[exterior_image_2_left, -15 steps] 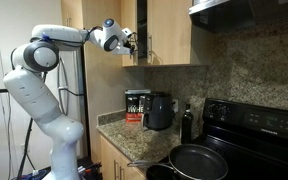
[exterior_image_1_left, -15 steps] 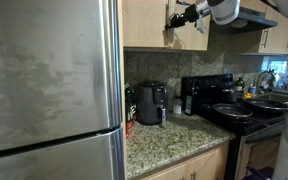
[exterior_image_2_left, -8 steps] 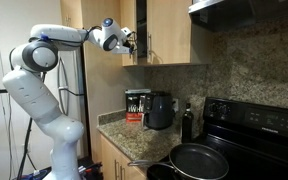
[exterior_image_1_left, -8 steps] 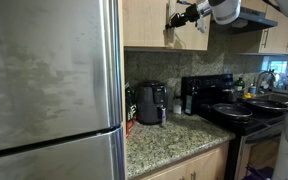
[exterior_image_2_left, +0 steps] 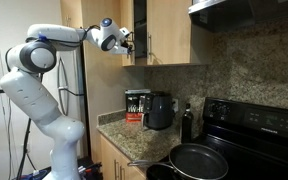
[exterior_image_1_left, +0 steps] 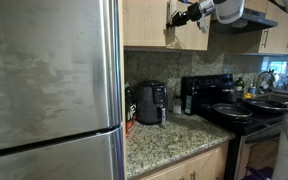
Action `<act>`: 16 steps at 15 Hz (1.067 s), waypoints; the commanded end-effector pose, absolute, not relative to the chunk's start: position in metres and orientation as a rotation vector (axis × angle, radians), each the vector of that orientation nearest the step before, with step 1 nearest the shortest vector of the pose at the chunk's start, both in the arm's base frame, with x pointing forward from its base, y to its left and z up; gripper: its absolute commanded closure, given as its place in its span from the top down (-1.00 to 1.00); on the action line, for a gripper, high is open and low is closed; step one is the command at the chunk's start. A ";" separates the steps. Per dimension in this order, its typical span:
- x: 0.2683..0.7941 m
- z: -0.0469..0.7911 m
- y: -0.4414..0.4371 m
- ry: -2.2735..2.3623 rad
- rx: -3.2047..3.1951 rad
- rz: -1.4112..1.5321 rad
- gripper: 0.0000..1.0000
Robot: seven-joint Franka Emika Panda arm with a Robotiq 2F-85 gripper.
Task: Open the left cabinet door
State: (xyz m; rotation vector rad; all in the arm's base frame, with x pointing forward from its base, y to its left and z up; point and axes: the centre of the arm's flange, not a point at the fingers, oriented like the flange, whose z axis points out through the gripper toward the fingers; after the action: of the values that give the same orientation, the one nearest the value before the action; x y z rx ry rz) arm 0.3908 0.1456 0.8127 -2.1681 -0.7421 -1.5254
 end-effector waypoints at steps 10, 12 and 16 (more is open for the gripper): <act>0.298 0.772 0.226 -0.951 -2.007 -1.437 -0.92; 0.294 0.771 0.229 -0.970 -1.995 -1.457 -0.92; 0.284 0.771 0.238 -0.994 -1.981 -1.490 -0.92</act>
State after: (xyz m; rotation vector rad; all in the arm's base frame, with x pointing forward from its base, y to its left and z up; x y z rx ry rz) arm 0.3010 0.1783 0.7962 -2.0297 -0.8643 -1.6304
